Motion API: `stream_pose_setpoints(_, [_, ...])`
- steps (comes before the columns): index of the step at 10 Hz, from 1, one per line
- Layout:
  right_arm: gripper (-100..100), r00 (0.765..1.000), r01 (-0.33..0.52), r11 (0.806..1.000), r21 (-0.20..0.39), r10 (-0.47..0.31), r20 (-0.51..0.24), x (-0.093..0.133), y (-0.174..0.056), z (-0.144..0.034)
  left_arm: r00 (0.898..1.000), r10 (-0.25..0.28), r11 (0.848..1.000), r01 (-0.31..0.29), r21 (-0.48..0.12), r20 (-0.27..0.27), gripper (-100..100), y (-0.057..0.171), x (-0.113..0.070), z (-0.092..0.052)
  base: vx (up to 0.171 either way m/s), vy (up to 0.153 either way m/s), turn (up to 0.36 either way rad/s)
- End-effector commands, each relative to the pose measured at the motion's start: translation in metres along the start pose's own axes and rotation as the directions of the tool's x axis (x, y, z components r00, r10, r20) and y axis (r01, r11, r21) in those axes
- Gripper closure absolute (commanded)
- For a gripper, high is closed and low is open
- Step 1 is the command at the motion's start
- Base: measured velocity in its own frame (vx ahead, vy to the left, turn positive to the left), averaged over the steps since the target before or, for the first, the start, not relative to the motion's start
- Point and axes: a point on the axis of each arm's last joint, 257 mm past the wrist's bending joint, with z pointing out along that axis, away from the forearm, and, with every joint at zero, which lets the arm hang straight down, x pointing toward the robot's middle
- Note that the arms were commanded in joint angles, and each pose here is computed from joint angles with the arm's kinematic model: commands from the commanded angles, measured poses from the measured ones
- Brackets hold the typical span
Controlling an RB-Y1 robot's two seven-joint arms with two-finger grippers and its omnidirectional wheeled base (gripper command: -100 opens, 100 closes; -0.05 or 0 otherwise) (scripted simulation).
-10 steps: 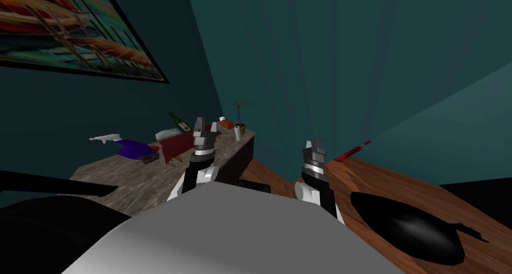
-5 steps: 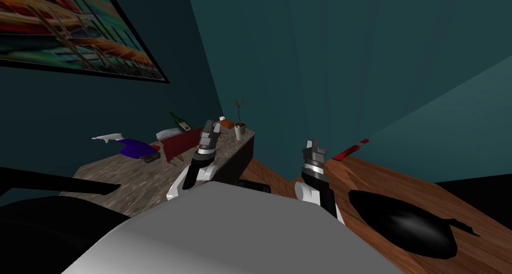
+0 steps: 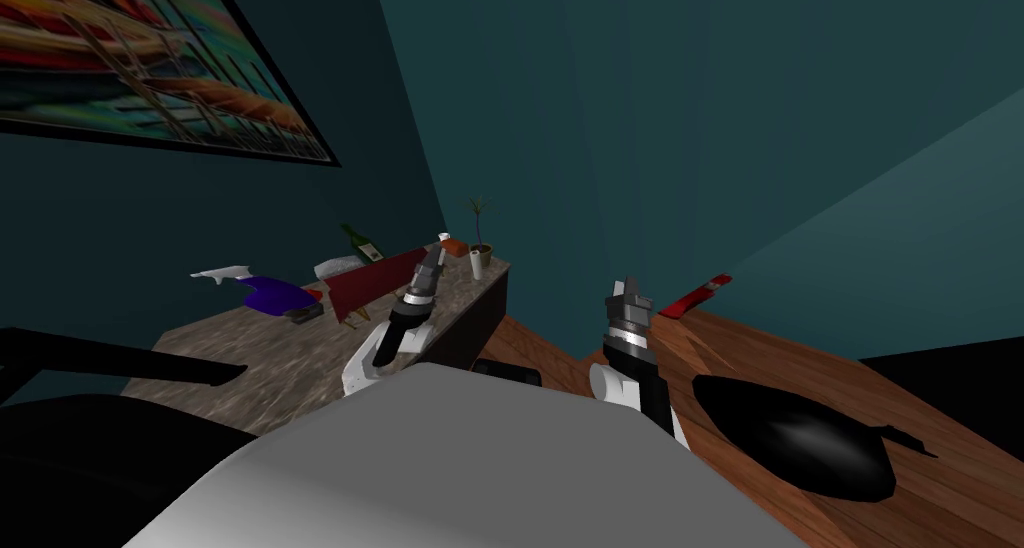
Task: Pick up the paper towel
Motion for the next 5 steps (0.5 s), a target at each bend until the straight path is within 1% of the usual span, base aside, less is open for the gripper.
stream_pose_setpoints(1, [0,1.0,0.0,1.0,0.0,0.0,0.0,0.0,0.0,0.0,0.998,0.055,0.998,-0.055,0.002,-0.028,-100,0.008,0.007,0.0,-0.023,0.008,-0.02])
stream_pose_setpoints(3, [0,1.0,0.0,1.0,0.0,0.0,0.0,0.0,0.0,0.0,0.991,0.118,0.993,-0.119,0.0,-0.061,-100,0.021,0.013,-0.001,-0.023,0.007,-0.024])
stream_pose_setpoints(5, [0,1.0,0.0,1.0,0.0,0.0,0.0,0.0,0.0,0.0,0.98,0.177,0.984,-0.179,-0.009,-0.095,-100,0.036,0.02,-0.004,-0.014,0.001,-0.026])
